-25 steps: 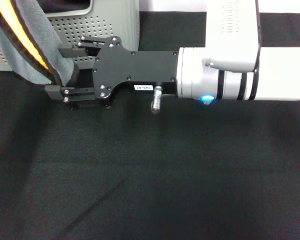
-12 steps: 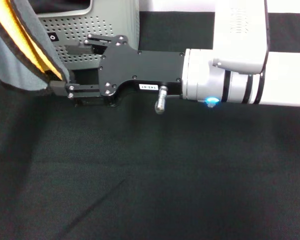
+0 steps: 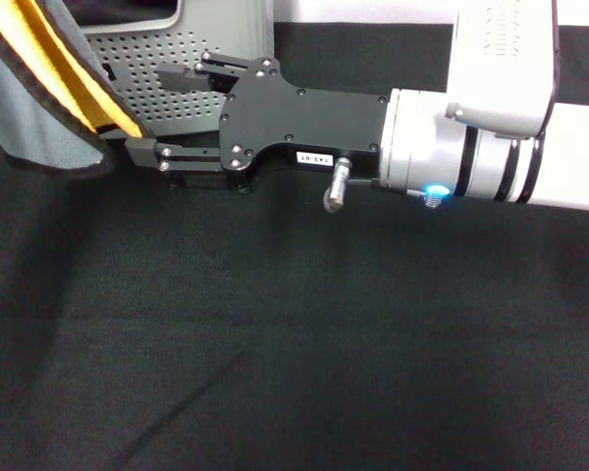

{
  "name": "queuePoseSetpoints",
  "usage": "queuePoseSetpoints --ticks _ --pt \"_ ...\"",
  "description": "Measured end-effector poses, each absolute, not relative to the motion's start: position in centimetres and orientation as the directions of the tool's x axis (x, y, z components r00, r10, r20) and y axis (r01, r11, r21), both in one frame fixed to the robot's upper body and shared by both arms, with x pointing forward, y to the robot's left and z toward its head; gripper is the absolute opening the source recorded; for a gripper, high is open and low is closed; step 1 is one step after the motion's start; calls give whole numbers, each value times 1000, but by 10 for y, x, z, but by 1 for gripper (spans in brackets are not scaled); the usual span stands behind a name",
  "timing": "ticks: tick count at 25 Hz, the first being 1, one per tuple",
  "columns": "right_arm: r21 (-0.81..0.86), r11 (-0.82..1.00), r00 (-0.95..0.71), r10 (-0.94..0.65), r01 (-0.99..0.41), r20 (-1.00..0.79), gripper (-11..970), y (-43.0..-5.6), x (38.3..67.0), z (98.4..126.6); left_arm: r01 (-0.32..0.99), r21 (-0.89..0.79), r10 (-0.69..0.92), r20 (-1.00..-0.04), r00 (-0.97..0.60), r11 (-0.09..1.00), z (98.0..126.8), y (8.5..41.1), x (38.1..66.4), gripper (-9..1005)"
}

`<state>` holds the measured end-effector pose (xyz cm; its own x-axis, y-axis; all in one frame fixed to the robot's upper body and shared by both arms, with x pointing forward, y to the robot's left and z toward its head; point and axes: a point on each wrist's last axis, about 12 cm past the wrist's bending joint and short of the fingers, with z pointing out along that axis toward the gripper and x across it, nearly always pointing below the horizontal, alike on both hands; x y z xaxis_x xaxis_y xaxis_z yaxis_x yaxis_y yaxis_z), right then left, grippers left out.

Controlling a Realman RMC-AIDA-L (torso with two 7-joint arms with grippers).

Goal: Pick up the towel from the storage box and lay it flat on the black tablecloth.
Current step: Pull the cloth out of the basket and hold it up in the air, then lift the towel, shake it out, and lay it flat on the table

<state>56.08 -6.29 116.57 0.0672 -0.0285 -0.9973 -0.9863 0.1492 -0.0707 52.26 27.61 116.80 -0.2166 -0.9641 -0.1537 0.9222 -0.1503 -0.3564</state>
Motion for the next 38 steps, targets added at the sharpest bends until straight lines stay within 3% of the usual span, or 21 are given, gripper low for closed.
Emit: queuePoseSetpoints --ticks 13,19,29,32,38 --pt "-72 171 66 -40 -983 -997 576 -63 565 1165 919 -358 -959 -158 -235 -167 1167 273 522 11" --pt "-63 200 57 -33 -978 -998 362 -68 569 1164 919 -356 -958 -159 -237 -169 1168 272 522 10" --pt "-17 215 11 -30 -977 -999 134 -72 577 1166 915 -356 -950 -169 -262 -189 1168 268 522 11" --pt "-9 216 3 -27 -976 -1000 7 -73 577 1166 915 -357 -950 -170 -263 -189 1168 268 522 12" --pt "12 227 -19 -30 -974 -999 10 -78 582 1167 909 -372 -947 -177 -266 -186 1165 270 519 11"
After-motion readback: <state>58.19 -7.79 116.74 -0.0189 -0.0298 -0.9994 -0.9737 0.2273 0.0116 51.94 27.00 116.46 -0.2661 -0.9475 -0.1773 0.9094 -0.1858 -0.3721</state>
